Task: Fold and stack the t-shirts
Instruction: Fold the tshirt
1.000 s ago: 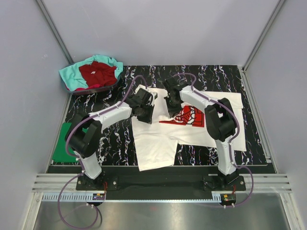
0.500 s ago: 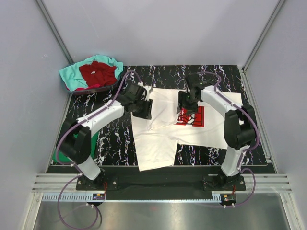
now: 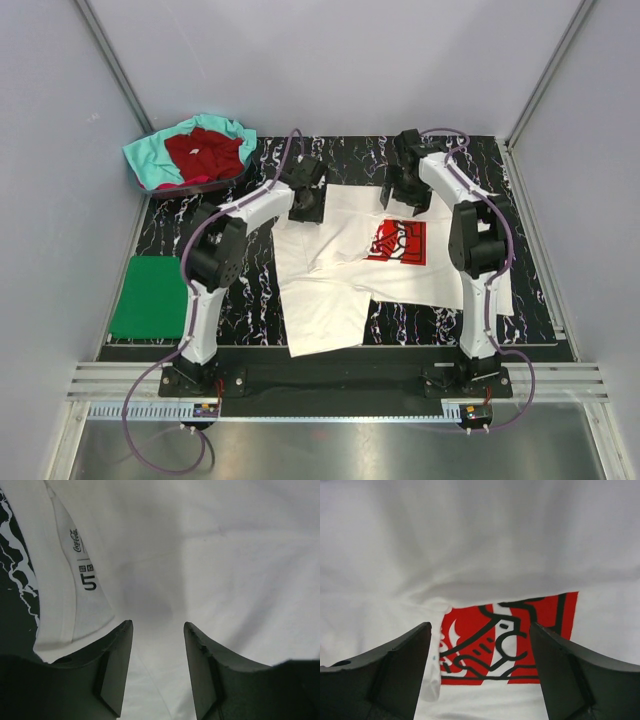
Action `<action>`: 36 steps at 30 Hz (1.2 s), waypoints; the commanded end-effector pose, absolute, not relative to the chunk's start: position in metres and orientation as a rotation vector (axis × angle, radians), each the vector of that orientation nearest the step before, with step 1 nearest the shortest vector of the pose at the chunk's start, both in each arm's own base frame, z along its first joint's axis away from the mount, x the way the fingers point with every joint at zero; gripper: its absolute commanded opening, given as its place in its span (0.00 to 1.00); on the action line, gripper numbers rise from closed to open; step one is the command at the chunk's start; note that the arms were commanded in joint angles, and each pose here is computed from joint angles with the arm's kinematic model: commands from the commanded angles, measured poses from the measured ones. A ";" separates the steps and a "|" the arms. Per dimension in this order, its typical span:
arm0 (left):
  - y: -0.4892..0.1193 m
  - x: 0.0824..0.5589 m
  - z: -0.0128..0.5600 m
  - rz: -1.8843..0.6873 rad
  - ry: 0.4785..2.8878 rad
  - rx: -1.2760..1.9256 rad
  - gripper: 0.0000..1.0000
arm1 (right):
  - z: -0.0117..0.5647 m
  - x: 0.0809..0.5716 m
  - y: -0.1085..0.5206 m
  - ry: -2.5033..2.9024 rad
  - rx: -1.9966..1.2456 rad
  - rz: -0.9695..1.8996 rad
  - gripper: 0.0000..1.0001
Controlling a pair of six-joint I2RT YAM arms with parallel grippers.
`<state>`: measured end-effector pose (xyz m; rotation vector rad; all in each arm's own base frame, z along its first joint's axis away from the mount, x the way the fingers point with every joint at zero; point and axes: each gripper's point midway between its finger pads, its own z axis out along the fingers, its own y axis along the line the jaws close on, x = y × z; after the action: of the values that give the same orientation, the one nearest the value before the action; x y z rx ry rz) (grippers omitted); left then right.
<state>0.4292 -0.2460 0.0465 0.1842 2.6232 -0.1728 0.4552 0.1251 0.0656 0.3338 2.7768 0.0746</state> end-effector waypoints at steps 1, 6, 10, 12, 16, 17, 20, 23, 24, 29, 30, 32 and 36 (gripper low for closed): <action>-0.237 0.455 0.053 -0.132 2.592 0.073 0.50 | 0.062 0.474 0.092 2.744 0.352 -0.060 0.86; -0.228 0.471 0.040 -0.177 2.618 0.015 0.50 | 0.033 0.491 0.083 2.752 0.282 -0.092 0.87; -0.228 0.483 0.031 -0.213 2.628 0.008 0.50 | 0.012 0.500 0.085 2.776 0.250 -0.080 0.87; -0.232 0.492 0.035 -0.259 2.618 0.007 0.51 | 0.004 0.510 0.086 2.781 0.235 -0.084 0.88; -0.229 0.515 0.028 -0.329 2.614 -0.006 0.52 | -0.001 0.533 0.090 2.741 0.198 -0.072 0.89; -0.229 0.521 0.028 -0.348 2.606 -0.008 0.52 | 0.009 0.548 0.091 2.699 0.180 -0.060 0.89; -0.231 0.548 0.038 -0.409 2.545 0.013 0.54 | 0.013 0.572 0.088 2.649 0.163 -0.061 0.92; -0.232 0.576 0.051 -0.450 2.465 0.061 0.59 | 0.014 0.588 0.085 2.619 0.153 -0.022 0.93; -0.234 0.580 0.055 -0.456 2.447 0.081 0.62 | 0.016 0.591 0.085 2.611 0.154 -0.001 0.95; -0.229 0.599 0.119 -0.432 2.298 0.133 0.69 | 0.071 0.609 0.084 2.487 0.216 0.092 0.99; -0.229 0.597 0.133 -0.428 2.276 0.132 0.69 | 0.095 0.608 0.084 2.459 0.224 0.098 0.99; -0.228 0.584 0.176 -0.433 2.228 0.117 0.74 | 0.123 0.602 0.081 2.432 0.264 0.100 1.00; -0.220 0.535 0.217 -0.377 2.232 0.110 0.72 | 0.191 0.556 0.064 2.408 0.405 0.082 0.99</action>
<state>0.5598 -0.2186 0.1076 0.0854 2.4180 -0.3789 0.5816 0.0731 0.0642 0.2954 2.5791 0.0411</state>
